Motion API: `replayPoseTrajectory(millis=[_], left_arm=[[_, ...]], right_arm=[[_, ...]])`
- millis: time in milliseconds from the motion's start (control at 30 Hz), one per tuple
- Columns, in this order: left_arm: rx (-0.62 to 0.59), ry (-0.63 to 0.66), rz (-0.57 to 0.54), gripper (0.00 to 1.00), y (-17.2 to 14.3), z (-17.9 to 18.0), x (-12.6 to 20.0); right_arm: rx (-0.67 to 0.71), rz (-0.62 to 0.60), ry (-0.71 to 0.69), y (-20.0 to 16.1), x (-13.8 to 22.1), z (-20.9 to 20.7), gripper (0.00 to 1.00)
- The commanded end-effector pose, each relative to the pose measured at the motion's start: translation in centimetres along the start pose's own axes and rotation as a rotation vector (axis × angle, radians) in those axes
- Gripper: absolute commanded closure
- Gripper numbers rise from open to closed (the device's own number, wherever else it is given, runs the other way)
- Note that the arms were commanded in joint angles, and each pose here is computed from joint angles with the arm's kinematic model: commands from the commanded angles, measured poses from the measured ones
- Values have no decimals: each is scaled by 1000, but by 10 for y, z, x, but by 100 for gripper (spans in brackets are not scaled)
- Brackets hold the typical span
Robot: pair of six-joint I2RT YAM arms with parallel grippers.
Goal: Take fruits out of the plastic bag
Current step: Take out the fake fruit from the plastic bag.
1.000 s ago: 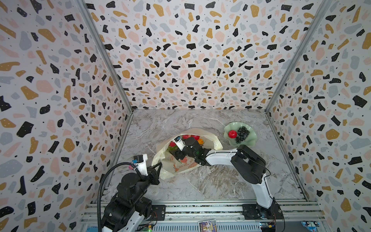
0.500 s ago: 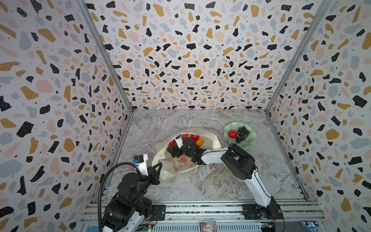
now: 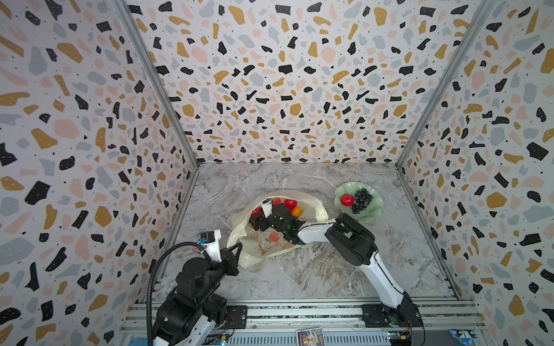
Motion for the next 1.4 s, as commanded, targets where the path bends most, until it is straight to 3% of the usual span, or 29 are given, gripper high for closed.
replayPoseTrajectory(millis=[0,200,400,900,1100,1367], left_arm=[[-3,-27,-11,100,1,-3,-1],[0,-25,-11,100,1,-3,-2],[3,-23,-14,100,1,-2,-1],[47,71,-66,100,9,10,1],[86,136,-131,100,22,16,3],[92,115,-145,100,27,13,-12]], right_arm=[[-26,-68,24,27,0,0,24],[-4,-100,29,43,16,3,44],[21,-125,66,55,27,12,55],[76,-152,106,83,71,29,61],[106,-136,165,94,104,44,61],[172,-114,296,113,160,74,61]])
Point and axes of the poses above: each gripper's point midway between its finger pads, its own x axis back along the fingers, its own z axis along the line the jaws close on, y = z × x, the point moved 3 cm from there along x, back along the fingers, and after that the axes turned 5 degrees about x, right-handed, at the moved point
